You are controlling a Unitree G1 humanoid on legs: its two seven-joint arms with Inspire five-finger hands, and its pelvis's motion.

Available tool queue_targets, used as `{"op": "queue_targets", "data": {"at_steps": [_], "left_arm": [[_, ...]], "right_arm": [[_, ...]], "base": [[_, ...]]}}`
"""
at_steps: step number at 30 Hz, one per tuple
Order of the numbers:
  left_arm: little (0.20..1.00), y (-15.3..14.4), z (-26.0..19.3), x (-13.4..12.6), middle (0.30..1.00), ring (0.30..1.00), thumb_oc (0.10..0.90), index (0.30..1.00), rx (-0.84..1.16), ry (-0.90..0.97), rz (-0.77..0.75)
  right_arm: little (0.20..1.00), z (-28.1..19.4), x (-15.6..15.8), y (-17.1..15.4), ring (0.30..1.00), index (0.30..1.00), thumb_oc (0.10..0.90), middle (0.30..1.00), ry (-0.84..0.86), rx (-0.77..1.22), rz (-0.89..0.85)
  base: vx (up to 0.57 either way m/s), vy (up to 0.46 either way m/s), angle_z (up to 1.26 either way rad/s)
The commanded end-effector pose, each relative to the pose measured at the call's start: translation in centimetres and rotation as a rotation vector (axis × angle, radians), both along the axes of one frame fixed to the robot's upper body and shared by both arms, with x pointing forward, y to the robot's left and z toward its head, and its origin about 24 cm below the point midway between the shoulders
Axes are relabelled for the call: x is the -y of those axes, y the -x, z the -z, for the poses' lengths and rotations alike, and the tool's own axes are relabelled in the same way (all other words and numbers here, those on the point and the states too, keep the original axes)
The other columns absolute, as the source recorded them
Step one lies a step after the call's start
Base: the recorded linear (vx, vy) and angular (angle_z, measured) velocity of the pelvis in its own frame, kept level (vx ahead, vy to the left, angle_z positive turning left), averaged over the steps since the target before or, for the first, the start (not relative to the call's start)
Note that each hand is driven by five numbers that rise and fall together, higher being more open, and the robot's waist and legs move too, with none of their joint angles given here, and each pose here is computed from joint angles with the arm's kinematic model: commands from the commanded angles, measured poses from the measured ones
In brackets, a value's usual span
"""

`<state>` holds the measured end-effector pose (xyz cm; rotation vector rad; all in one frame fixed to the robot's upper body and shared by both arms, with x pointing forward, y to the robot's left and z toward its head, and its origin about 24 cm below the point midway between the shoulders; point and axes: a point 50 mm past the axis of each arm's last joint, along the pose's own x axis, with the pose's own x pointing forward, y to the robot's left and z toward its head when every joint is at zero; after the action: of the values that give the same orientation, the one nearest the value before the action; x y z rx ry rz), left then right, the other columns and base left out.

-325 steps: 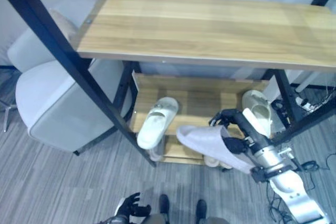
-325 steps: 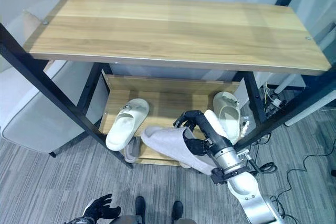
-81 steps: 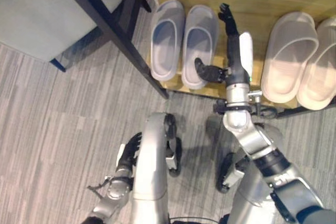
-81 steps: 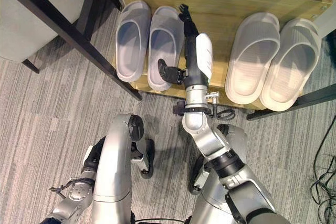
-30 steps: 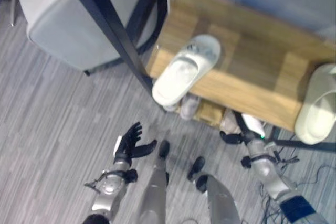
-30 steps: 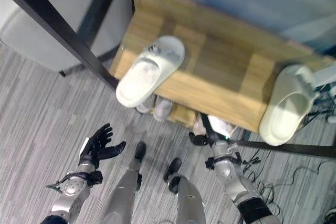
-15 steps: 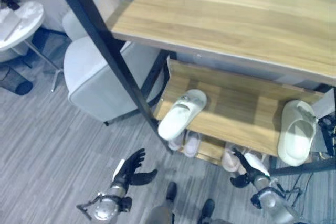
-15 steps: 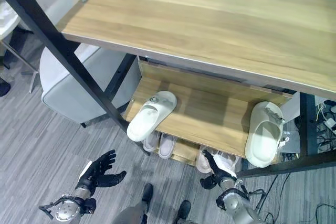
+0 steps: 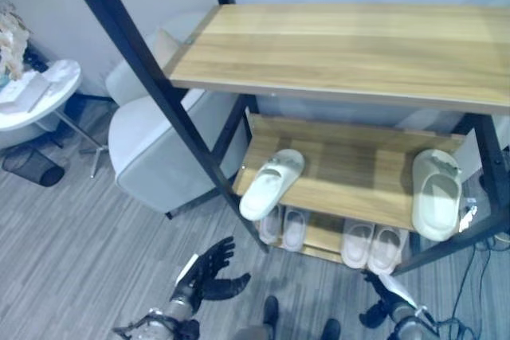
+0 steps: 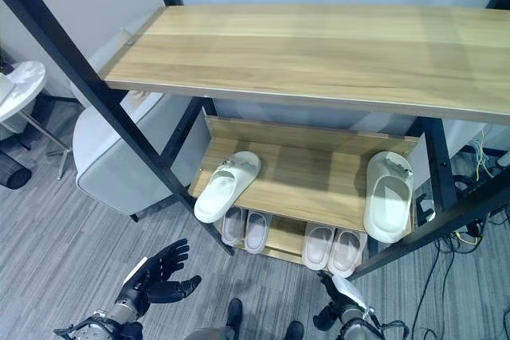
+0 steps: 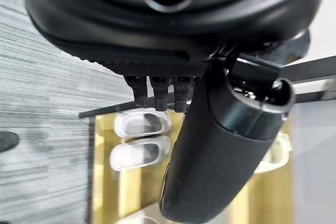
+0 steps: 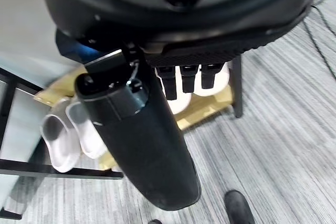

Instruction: Arrange the slippers neatly on the shoe rack.

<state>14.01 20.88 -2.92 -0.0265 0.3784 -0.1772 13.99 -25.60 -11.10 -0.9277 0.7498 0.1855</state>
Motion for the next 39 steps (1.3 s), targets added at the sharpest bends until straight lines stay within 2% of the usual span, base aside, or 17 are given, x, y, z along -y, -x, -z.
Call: {"op": "queue_targets", "data": {"at_steps": [1,7,12,21,29,39], "left_arm": [[0.900,-3.2,-5.8,-0.7,0.900,0.900,0.800,0.900,0.305,0.060,0.011],[0.900,-4.5,-8.7,0.2,0.900,0.900,0.800,0.900,0.445,0.148,0.013],[0.900,-6.2,-11.0,2.4,0.900,0.900,0.800,0.900,0.567,0.238,0.058],[0.900,-8.3,-12.1,4.3,0.900,0.900,0.800,0.900,0.647,0.245,0.052],[0.900,-9.9,-13.7,4.0,0.900,0.900,0.800,0.900,0.750,0.143,-0.014],[0.900,-11.7,-15.2,2.5,0.900,0.900,0.800,0.900,0.875,-0.244,-0.069]], "right_arm": [[0.900,-1.1,-0.4,-2.2,0.900,0.900,0.800,0.900,0.010,0.080,-0.067],[0.900,-0.9,-0.7,-2.3,0.900,0.900,0.800,0.900,0.010,0.062,-0.079],[0.900,-0.9,-0.8,-2.9,0.900,0.900,0.800,0.900,0.032,0.060,-0.096],[0.900,-1.1,-0.3,-2.8,0.900,0.900,0.800,0.900,0.048,0.075,-0.069],[0.900,-1.0,-0.5,-2.6,0.900,0.900,0.800,0.900,0.038,0.088,-0.050],[0.900,-1.0,-0.6,-2.7,0.900,0.900,0.800,0.900,0.013,0.102,-0.025]], "base": [[-0.02,-0.032,0.01],[0.00,-0.020,0.00],[0.00,0.000,0.00],[0.02,0.009,-0.05],[0.01,0.002,-0.03],[0.01,0.005,-0.08]]}}
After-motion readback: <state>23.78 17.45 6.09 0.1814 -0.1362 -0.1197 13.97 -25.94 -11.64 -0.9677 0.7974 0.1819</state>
